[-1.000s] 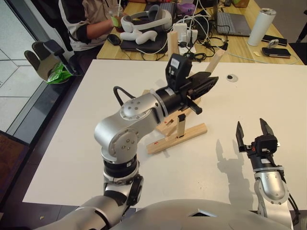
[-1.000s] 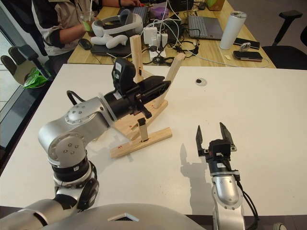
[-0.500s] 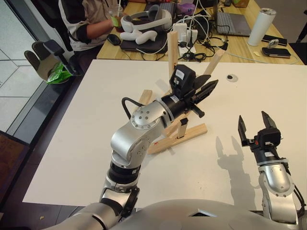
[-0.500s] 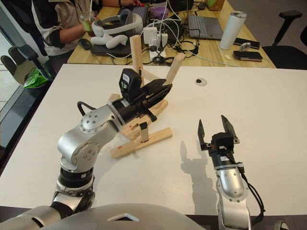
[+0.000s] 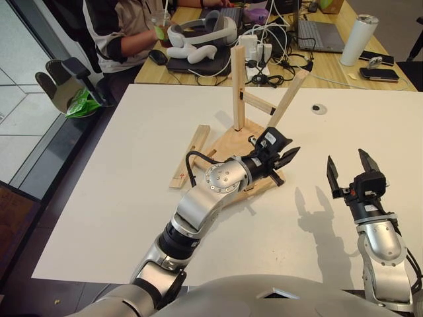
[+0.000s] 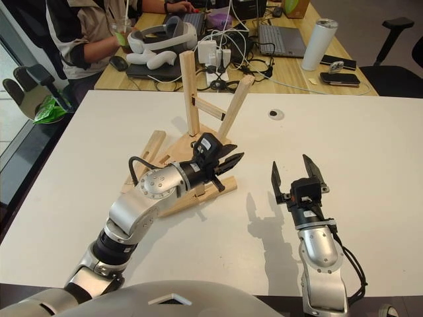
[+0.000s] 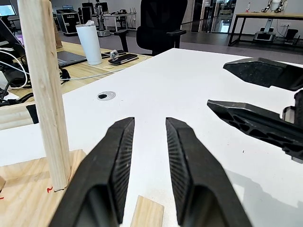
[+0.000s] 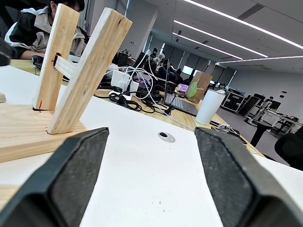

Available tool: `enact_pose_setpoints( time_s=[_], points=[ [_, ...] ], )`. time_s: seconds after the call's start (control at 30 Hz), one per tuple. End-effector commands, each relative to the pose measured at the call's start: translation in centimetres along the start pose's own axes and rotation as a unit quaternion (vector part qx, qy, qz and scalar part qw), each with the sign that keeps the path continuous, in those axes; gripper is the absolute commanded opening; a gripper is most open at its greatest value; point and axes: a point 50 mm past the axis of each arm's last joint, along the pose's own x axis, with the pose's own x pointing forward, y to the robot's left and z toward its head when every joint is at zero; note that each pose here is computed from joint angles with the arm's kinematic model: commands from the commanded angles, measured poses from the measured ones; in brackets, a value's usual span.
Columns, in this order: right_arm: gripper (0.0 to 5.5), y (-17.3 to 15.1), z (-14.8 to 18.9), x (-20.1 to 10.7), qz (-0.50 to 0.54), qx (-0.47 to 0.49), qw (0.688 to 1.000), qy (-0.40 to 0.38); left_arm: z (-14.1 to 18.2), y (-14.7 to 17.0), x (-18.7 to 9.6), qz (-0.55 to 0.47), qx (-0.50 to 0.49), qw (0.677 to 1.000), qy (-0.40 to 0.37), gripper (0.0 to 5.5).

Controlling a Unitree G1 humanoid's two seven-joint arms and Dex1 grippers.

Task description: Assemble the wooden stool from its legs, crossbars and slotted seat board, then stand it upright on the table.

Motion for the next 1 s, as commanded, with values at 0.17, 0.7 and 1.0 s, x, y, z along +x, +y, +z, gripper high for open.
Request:
enact_pose_setpoints(
  time_s=[0.17, 0.7, 1.0],
  points=[
    [3.39, -0.1, 0.1, -0.1, -0.007, 0.001, 1.000, 0.003, 8.4, 1.7, -2.0, 0.027, -0.015, 0.992, -0.124, 1.19],
    [3.39, -0.2, -0.1, 0.1, -0.002, -0.002, 1.000, 0.004, -1.8, 0.6, -2.6, 0.008, -0.002, 0.996, 0.091, 1.19],
    [3.39, -0.2, 0.0, 0.2, -0.002, -0.002, 1.000, 0.000, 4.3, 3.8, -4.7, 0.063, 0.010, 0.998, -0.025, 1.19]
  ],
)
